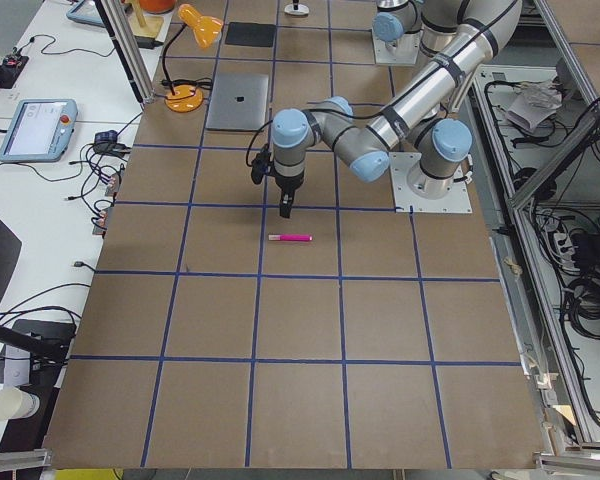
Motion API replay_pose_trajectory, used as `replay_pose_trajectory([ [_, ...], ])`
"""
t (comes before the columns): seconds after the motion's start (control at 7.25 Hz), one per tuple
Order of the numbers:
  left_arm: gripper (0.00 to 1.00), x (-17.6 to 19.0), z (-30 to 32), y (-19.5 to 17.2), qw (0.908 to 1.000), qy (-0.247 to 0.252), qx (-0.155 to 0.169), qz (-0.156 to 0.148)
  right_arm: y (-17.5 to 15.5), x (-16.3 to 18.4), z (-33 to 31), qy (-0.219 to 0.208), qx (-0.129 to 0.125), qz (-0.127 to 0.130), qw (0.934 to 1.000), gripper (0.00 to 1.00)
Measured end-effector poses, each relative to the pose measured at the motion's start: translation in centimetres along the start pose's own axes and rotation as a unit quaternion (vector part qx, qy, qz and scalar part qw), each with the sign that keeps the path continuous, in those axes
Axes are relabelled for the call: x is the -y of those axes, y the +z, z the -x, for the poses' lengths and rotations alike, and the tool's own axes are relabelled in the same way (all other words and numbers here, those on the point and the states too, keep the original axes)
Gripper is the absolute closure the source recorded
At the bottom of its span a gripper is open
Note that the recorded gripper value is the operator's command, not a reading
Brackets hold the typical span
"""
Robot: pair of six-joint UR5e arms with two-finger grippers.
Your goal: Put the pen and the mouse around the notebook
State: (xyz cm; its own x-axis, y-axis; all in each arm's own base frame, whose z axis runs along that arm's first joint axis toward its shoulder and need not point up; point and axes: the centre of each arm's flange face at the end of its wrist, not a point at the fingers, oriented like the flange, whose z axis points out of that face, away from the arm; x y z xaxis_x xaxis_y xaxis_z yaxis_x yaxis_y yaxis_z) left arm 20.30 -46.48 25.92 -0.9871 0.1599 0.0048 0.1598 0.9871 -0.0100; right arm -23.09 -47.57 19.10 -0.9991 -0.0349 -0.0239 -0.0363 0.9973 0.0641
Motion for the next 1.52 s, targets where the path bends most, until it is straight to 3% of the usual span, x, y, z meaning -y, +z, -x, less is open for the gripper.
replay_pose_trajectory([
  [0.14, 0.00, -0.2, 1.6, 2.9, 1.0000, 0.000, -0.005, 0.006, 0.8, -0.7, 0.2, 0.011, 0.000, 0.001, 0.9999, 0.00],
  [0.28, 0.08, -0.1, 2.5, 5.3, 0.9998, -0.002, -0.011, 0.013, 1.3, -1.2, 0.4, 0.016, -0.002, 0.002, 0.9999, 0.03],
  [0.41, 0.54, 0.1, 3.0, 7.2, 0.9997, -0.009, -0.015, 0.018, 1.8, -1.5, 0.5, 0.016, -0.006, 0.007, 0.9998, 0.26],
  [0.55, 0.74, 0.1, 3.2, 8.4, 0.9994, -0.020, -0.017, 0.020, 1.9, -1.6, 0.4, 0.015, -0.010, 0.010, 0.9998, 0.35],
  [0.83, 1.00, 0.2, 3.2, 9.1, 0.9989, -0.036, -0.018, 0.021, 1.5, -1.6, 0.4, 0.016, -0.013, 0.009, 0.9997, 0.72],
  [0.97, 1.00, 0.2, 3.2, 9.1, 0.9989, -0.038, -0.017, 0.021, 1.3, -1.6, 0.4, 0.016, -0.013, 0.006, 0.9998, 0.78],
  [1.24, 1.00, 0.2, 3.2, 8.7, 0.9989, -0.039, -0.014, 0.020, 0.2, -1.2, 0.3, 0.016, -0.020, -0.004, 0.9997, 0.78],
  [1.52, 1.00, 0.7, 2.4, 7.6, 0.9980, -0.060, -0.010, 0.017, -3.1, 1.2, 1.3, 0.027, -0.028, -0.036, 0.9986, 0.78],
])
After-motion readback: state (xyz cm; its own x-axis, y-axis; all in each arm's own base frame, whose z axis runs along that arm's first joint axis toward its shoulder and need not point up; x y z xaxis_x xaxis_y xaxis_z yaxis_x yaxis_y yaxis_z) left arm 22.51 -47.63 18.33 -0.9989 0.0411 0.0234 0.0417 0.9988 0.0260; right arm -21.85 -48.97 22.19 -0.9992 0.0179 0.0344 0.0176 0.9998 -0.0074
